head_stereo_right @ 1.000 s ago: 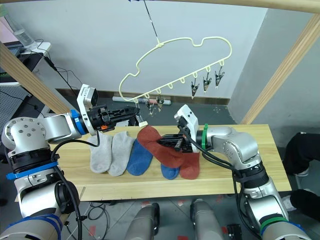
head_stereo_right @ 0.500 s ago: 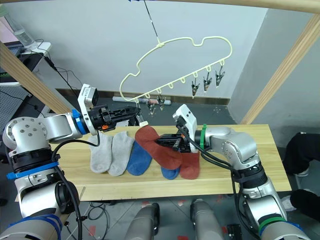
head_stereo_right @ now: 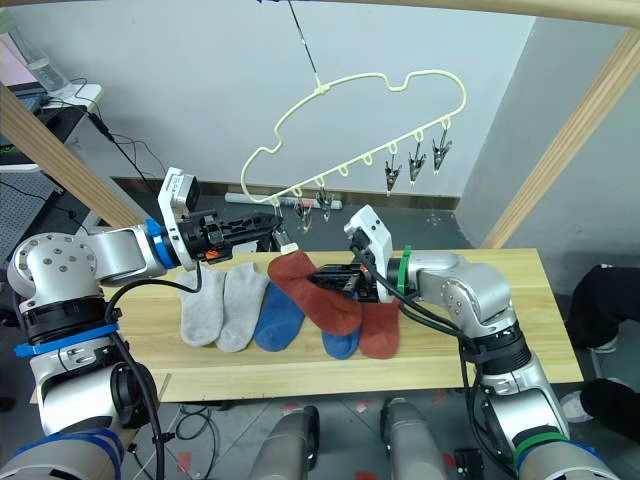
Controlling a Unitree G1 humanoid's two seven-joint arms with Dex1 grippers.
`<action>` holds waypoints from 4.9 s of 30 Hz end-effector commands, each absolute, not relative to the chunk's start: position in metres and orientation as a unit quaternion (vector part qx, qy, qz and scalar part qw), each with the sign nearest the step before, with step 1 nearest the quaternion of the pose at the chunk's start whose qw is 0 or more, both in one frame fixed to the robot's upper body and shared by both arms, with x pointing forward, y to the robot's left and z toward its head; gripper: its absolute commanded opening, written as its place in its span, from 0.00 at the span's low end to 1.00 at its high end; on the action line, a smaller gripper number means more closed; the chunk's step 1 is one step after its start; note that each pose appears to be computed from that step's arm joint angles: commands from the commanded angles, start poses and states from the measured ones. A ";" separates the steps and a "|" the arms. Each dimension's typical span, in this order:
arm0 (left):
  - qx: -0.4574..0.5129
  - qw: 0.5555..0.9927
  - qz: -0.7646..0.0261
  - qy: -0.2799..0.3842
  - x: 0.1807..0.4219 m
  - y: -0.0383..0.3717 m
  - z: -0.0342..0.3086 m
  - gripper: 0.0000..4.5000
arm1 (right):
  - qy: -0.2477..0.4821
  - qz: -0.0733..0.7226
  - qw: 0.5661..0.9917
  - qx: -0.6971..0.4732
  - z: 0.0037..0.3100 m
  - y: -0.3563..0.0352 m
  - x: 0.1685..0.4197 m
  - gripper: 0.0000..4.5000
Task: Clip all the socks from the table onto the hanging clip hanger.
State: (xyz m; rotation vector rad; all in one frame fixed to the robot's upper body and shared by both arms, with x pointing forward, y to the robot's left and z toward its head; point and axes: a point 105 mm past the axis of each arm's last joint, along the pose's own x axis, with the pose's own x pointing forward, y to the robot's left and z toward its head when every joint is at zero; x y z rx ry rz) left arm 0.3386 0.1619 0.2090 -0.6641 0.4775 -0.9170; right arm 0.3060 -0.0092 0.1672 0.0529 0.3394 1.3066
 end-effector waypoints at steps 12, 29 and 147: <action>-0.296 0.813 -0.456 0.209 0.330 0.161 0.215 0.83 | 0.127 0.610 0.782 0.024 0.182 -0.008 0.307 0.00; -0.220 0.858 -0.418 0.201 0.320 0.175 0.192 0.99 | 0.152 0.560 0.814 -0.005 0.173 -0.053 0.303 0.00; 0.044 0.972 -0.126 -0.196 0.427 0.203 0.241 0.55 | -0.182 0.467 0.862 -0.072 0.288 0.009 0.308 1.00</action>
